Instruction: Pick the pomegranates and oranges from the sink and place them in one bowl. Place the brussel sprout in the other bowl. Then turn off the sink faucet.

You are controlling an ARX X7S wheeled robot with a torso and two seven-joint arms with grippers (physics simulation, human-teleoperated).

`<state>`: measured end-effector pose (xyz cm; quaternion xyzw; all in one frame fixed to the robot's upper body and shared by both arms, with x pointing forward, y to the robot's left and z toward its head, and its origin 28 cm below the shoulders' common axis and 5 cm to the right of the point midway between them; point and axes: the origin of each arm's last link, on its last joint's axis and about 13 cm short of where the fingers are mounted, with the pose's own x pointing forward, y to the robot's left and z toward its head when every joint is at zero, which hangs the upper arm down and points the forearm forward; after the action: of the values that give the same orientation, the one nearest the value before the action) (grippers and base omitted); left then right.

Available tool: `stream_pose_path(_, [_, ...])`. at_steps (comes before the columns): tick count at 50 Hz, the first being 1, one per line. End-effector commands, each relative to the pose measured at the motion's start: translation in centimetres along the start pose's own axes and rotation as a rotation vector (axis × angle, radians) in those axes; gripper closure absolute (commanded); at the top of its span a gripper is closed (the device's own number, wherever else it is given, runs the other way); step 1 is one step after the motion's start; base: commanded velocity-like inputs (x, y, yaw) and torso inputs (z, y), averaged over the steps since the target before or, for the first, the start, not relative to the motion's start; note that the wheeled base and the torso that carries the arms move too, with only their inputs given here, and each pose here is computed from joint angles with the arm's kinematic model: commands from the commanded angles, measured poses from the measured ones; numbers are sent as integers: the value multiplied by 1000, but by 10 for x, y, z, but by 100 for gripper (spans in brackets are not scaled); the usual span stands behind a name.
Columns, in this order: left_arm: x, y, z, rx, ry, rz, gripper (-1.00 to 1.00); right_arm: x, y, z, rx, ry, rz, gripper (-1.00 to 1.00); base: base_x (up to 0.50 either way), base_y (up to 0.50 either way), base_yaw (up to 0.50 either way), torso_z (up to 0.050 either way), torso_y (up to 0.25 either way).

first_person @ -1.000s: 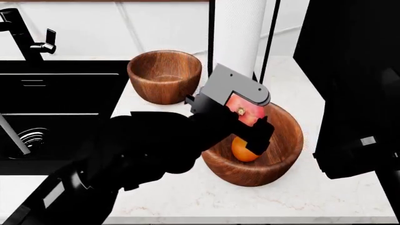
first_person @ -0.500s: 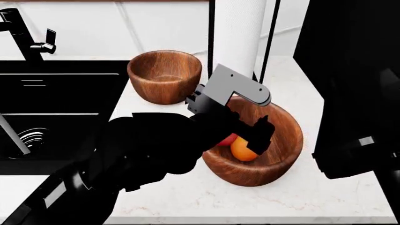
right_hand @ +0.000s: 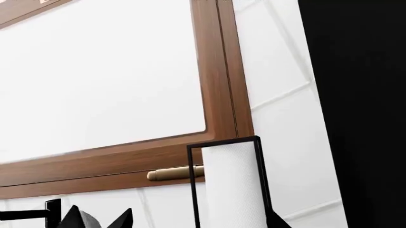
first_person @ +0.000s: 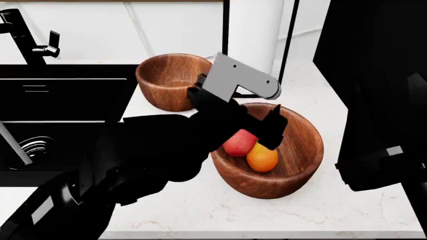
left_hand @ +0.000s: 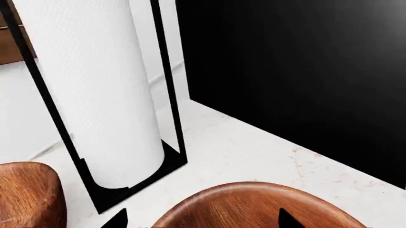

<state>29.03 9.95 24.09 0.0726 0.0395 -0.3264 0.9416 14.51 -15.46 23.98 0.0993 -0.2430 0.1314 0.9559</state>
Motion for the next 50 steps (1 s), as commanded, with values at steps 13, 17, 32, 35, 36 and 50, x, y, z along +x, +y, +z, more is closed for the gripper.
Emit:
stream_pose_path(13, [-41,29,19,-75,-299,187,-100,2,1,-3,-9,-11,-4,-100,0,0,0,0,0])
stream_pose_path(17, [-49,31,10,-61,-366,268,-100,1,2,-5,-39,-22,2,-100,0,0,0,0,0])
stream_pose_path(32, [-92,35,-26,-115,-716,523,-100,7,4,-14,-127,-9,-22,-100,0,0,0,0,0])
stream_pose_path(35, [-98,37,-30,-105,-779,562,-100,8,5,-16,-138,-16,-22,-100,0,0,0,0,0])
stream_pose_path(36, [-101,37,-31,-100,-795,568,-100,8,5,-16,-140,-19,-22,-100,0,0,0,0,0])
stream_pose_path(50, [-108,43,-47,-122,-848,586,-100,11,6,-18,-168,2,-67,-100,-320,61,0,0,0])
